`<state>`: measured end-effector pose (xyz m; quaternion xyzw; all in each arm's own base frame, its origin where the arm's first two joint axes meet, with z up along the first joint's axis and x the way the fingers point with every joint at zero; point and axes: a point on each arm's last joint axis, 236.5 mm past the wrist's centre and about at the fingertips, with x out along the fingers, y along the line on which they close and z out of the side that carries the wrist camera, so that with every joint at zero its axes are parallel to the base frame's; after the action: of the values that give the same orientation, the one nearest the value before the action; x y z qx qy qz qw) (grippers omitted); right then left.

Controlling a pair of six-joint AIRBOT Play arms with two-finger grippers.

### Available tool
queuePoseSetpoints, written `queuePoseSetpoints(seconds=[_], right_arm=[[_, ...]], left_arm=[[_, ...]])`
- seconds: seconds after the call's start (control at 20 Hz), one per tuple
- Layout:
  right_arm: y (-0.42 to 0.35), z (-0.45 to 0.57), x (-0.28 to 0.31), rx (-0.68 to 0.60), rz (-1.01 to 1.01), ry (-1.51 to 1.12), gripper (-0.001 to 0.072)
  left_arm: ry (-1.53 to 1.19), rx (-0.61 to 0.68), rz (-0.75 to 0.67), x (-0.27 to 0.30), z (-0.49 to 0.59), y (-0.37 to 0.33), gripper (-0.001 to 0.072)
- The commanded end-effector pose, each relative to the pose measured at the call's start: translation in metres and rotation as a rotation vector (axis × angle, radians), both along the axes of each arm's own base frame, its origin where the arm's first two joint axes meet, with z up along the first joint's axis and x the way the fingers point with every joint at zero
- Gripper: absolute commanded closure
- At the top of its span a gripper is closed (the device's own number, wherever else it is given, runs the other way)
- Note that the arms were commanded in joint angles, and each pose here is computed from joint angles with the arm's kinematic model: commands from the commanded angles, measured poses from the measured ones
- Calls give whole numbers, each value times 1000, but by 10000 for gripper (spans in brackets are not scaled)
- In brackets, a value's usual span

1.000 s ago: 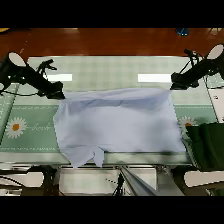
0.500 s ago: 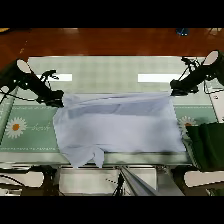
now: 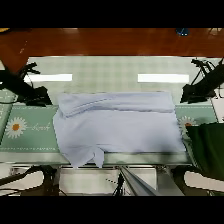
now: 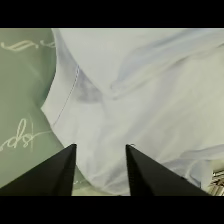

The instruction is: Fold the shirts.

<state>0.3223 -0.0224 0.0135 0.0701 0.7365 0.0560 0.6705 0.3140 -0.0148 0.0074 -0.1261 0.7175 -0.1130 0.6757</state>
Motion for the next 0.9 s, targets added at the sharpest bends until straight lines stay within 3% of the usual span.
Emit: queuePoseSetpoints(seconds=[0.0,0.3,0.85], right_arm=[[14,2,-48,54,2,21,157],[57,-37,-91,298,-80,0,160],[35,-58,-101,294,-195,6,162]], left_arm=[[-2,-3,41,-43,2,12,181],[142,-175,174,-128,-56,-8,186],[230,-207,139,-168,-105,-22,188]])
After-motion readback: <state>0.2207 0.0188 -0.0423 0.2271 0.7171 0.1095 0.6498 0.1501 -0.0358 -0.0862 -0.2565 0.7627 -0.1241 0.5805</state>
